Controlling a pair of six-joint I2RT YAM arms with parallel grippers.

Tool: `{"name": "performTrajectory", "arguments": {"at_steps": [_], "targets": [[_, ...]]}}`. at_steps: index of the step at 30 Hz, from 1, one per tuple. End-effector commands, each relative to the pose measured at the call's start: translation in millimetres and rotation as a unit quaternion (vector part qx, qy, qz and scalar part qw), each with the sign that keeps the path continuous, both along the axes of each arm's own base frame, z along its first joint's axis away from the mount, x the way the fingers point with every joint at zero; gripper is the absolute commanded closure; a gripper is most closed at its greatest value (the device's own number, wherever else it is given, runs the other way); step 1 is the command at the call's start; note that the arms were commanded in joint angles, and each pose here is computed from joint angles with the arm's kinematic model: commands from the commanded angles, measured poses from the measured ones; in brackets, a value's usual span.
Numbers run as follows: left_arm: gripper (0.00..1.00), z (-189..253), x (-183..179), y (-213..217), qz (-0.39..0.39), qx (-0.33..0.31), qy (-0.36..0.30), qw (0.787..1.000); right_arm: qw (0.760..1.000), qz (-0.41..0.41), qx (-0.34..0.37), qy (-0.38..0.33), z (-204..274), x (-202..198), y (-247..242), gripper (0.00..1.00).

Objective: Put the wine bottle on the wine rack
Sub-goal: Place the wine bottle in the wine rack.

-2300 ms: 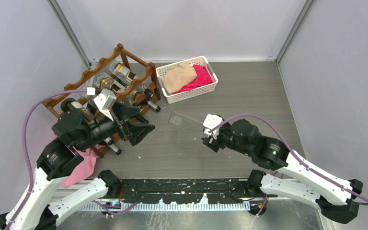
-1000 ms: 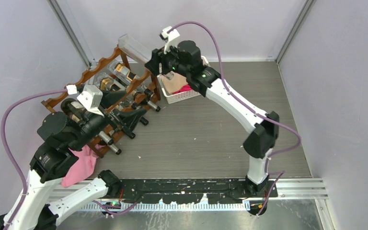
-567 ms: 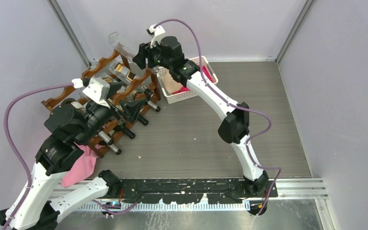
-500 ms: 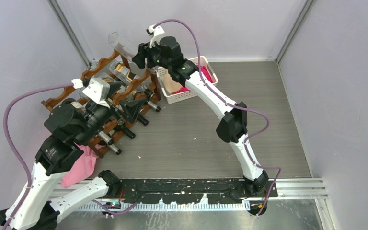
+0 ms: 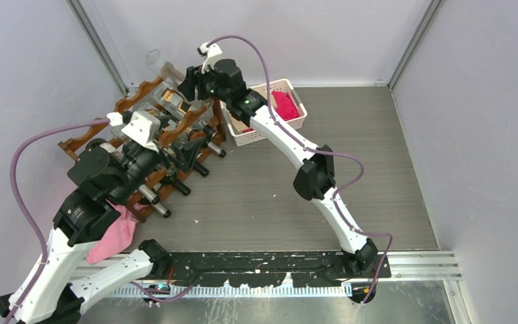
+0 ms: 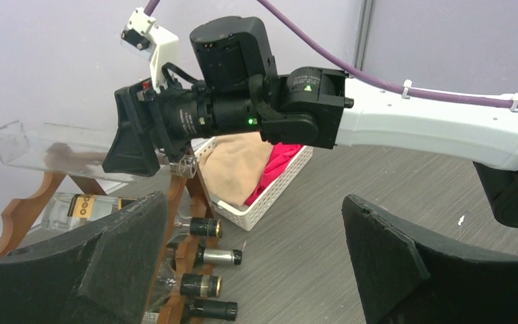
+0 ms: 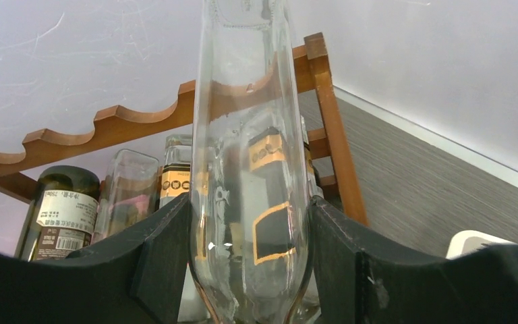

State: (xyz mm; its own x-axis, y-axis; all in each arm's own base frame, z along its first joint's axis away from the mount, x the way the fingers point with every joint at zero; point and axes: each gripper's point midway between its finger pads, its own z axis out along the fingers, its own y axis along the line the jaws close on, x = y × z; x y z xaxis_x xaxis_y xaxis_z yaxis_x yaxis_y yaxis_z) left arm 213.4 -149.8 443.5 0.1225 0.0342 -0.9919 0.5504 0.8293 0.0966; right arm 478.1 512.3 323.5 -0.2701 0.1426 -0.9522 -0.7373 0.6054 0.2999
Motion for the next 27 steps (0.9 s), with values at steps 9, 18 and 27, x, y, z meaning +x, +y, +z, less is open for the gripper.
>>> {"name": "performTrajectory", "arguments": {"at_steps": [9,18,27], "targets": [[0.0,10,3,9,0.02,-0.008,-0.028,0.999,0.991,-0.021,0.08,-0.108,84,-8,7,0.99],[0.0,8,3,11,0.022,-0.007,-0.028,0.999,0.991,-0.031,0.018,-0.131,68,-11,9,0.9],[0.0,7,4,12,0.025,-0.007,-0.029,0.999,0.989,-0.051,-0.016,-0.136,51,-6,9,0.7]]}}
